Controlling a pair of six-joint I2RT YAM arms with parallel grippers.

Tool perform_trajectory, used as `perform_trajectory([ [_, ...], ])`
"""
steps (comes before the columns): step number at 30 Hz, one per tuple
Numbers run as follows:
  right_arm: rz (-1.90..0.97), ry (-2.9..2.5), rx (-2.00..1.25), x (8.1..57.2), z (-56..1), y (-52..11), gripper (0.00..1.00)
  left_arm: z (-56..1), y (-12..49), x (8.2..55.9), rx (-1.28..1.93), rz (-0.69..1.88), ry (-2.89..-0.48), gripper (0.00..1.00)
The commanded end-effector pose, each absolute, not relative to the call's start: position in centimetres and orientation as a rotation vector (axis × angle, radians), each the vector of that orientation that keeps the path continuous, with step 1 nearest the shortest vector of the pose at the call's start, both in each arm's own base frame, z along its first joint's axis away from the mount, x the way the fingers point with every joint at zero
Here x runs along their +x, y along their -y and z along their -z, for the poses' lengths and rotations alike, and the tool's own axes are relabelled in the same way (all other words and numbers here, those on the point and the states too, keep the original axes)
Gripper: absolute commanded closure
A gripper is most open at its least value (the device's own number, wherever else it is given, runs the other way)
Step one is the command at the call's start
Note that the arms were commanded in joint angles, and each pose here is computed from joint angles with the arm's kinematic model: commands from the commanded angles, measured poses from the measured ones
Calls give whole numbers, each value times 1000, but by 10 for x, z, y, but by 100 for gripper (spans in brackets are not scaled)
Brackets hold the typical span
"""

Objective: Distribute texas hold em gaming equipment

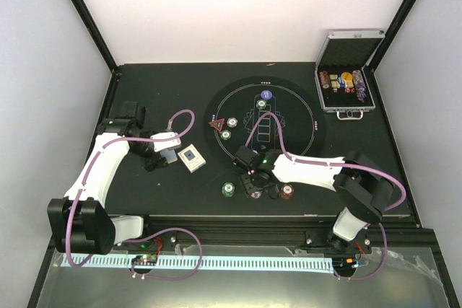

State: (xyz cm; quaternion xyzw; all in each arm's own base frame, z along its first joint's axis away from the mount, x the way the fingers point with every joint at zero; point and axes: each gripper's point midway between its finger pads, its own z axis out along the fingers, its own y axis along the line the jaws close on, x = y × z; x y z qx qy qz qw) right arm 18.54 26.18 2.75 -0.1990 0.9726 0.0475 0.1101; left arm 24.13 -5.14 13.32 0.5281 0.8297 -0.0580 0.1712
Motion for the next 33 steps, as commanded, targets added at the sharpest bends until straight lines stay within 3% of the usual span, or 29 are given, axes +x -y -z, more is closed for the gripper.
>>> perform_trajectory([
  [1, -154, -2852, -562, 186, -25, -264, 36, -146, 51, 244, 1502, 149, -2320, 98],
  [16, -107, -2844, -573, 187, -25, -258, 53, -146, 50, 244, 1504, 142, -2319, 99],
  [26, -94, -2857, -587, 184, -23, -254, 49, -146, 50, 245, 1506, 132, -2316, 98],
  [33, -101, -2853, -590, 184, -25, -255, 55, -147, 50, 245, 1506, 131, -2315, 98],
])
